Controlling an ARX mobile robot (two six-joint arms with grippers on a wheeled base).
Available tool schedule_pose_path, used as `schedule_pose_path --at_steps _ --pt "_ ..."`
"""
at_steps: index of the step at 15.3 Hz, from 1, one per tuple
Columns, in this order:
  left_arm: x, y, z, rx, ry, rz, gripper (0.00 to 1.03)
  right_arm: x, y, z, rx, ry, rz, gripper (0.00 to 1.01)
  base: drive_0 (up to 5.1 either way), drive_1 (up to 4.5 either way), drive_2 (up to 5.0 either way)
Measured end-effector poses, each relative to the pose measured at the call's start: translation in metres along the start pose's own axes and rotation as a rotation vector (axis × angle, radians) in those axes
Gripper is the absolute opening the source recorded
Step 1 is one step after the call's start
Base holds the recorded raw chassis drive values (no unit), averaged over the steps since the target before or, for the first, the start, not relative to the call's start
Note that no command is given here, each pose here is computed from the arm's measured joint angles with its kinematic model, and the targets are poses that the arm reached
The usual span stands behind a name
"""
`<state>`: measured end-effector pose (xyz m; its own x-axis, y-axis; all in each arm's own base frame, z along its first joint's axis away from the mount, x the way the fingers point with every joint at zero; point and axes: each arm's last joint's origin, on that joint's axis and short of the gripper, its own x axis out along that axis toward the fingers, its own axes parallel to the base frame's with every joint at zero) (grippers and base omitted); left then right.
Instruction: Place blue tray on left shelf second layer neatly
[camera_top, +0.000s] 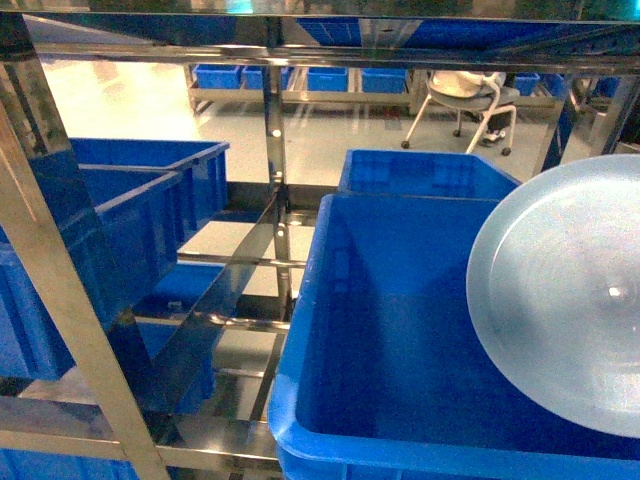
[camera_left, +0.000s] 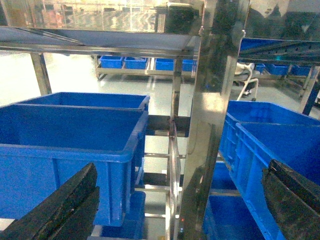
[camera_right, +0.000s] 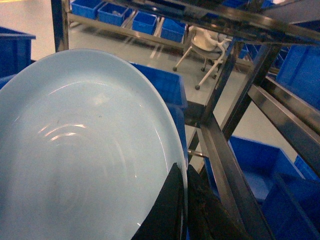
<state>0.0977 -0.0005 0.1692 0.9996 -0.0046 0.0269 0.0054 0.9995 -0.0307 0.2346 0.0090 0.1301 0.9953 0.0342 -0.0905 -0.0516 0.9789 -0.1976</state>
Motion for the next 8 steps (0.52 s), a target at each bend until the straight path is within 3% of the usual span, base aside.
schedule_pose_path --at_steps 4,6,8 --pt "0.000 0.000 0.000 0.000 0.000 0.000 0.98 0.007 0.009 0.002 -0.002 -0.011 0.052 0.02 0.0 0.00 0.0" --pt "0.000 0.000 0.000 0.000 0.000 0.000 0.98 0.009 0.009 0.003 -0.004 -0.012 0.047 0.05 0.0 0.00 0.0" --pt "0.000 0.000 0.000 0.000 -0.001 0.000 0.98 0.010 0.012 0.004 -0.004 -0.019 0.064 0.34 0.0 0.00 0.0"
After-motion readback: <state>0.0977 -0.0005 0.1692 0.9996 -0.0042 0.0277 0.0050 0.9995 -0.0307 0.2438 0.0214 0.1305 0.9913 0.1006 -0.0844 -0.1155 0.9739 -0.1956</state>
